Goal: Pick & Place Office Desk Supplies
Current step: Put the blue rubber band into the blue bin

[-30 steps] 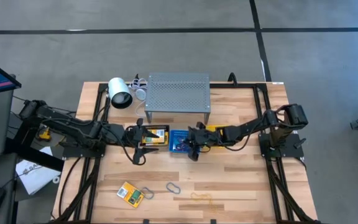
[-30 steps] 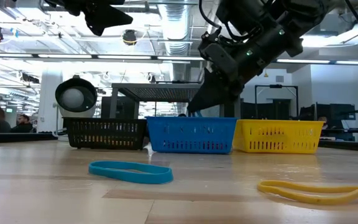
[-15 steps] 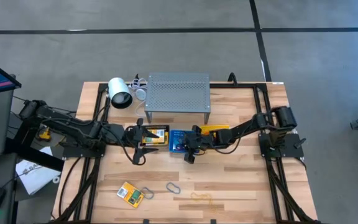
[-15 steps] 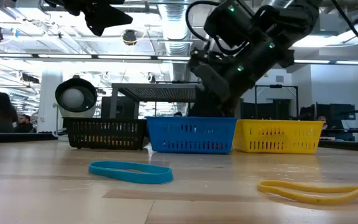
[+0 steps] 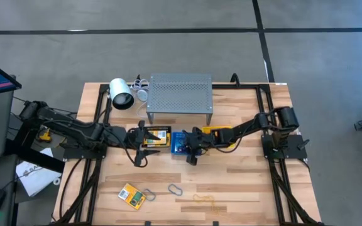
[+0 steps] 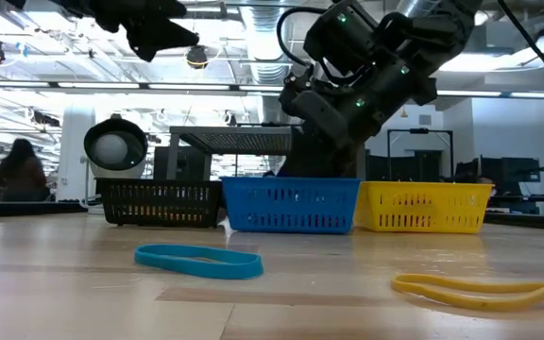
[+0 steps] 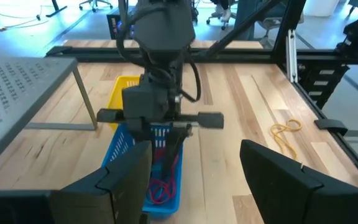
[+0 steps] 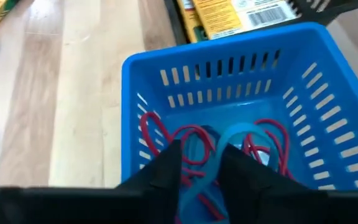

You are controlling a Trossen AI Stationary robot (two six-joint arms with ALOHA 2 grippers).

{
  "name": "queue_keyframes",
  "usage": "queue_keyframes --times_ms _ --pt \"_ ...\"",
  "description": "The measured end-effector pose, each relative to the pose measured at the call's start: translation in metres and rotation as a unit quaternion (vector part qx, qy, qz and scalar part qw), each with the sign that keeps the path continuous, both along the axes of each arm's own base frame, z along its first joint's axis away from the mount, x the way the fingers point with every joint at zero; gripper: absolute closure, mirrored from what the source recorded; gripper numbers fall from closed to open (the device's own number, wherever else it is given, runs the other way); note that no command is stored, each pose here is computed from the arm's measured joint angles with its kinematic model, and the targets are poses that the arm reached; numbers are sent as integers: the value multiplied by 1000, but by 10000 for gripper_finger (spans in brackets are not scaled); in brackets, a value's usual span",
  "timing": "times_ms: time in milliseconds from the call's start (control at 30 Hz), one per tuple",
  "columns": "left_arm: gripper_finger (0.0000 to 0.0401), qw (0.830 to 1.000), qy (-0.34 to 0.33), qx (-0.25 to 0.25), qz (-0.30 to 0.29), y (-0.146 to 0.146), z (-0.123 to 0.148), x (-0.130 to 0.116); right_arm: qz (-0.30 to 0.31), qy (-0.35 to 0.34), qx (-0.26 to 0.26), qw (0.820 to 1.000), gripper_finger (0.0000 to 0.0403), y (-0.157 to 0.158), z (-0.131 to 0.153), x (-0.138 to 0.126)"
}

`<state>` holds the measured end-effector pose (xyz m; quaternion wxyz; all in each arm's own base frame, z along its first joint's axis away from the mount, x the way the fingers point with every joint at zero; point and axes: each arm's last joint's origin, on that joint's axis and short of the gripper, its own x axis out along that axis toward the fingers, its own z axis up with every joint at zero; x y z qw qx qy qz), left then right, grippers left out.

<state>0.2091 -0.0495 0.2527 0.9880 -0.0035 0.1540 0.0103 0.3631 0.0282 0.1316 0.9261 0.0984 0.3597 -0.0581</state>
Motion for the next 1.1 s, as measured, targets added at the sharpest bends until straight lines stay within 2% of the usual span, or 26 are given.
queue_keyframes --times_ms 167,267,400,533,667,800,1100 --pt "161 1000 -14 -2 1 0 -6 -1 22 3 18 1000 241 -7 7 0" --pt "161 1000 -20 -4 1 0 -7 -1 14 5 17 1000 205 -14 17 4" --pt "161 1000 -20 -3 1 1 -7 -1 5 45 12 999 174 -23 29 6" --pt "161 1000 -24 -3 1 0 -6 -1 10 92 8 996 164 -24 43 11" --pt "161 1000 -26 -4 1 0 -6 0 45 134 13 990 163 -18 52 12" --pt "161 1000 -28 -4 1 0 -5 0 69 135 10 988 163 -12 64 15" --pt "161 1000 -29 -3 0 0 -5 0 93 170 20 981 163 -5 62 9"
